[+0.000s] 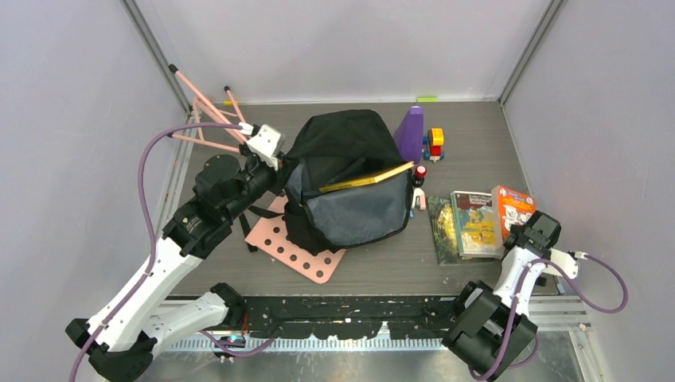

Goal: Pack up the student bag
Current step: Pick up the book from the center of the board.

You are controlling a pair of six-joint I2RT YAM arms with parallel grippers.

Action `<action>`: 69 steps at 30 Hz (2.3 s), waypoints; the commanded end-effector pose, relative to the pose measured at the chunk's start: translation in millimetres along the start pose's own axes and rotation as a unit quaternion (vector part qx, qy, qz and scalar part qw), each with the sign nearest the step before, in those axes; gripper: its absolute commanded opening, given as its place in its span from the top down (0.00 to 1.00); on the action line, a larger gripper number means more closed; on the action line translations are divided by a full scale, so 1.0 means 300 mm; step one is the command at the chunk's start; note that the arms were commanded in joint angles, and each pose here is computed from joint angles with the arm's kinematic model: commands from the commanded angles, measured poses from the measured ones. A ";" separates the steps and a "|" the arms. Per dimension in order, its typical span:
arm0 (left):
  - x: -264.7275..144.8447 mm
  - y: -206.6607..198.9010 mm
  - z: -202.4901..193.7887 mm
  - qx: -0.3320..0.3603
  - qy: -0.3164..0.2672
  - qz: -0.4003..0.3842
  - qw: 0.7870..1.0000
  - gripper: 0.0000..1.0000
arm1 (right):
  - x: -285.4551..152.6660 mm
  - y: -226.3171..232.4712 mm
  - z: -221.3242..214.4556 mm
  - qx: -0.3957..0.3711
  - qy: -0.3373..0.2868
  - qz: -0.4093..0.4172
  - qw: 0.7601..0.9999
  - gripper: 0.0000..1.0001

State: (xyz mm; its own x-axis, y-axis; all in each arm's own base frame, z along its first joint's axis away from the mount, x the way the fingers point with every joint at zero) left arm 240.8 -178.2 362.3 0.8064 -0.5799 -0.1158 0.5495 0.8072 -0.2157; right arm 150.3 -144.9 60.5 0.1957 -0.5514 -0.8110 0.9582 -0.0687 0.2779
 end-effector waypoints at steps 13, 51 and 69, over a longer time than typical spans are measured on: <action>0.011 -0.007 0.055 0.001 -0.031 -0.001 1.000 1.00 | 0.086 0.119 0.098 -0.008 -0.101 0.096 0.990 0.03; -0.003 -0.004 0.068 0.004 -0.039 0.001 0.999 1.00 | -0.541 0.512 0.419 -0.338 -0.141 0.250 0.896 0.99; 0.002 0.006 0.061 0.005 -0.035 0.010 0.999 1.00 | -0.844 0.499 -0.103 -0.712 -0.070 0.140 0.685 0.99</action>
State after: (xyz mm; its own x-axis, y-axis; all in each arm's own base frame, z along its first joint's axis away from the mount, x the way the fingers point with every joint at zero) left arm 244.6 -178.0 359.4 0.8150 -0.5664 -0.1222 0.5369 0.8175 -0.2083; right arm 282.7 9.1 274.7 0.5187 -0.3671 -0.7721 0.1308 0.9266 -0.3527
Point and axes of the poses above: each gripper's point midway between its finger pads, its own x axis out along the fingers, its own y axis along the line the jaws close on, z = x × y, the point moved 2 cm from there along -x, back along the fingers, and after that the axes turned 14 degrees about -x, right-handed, at the moved point
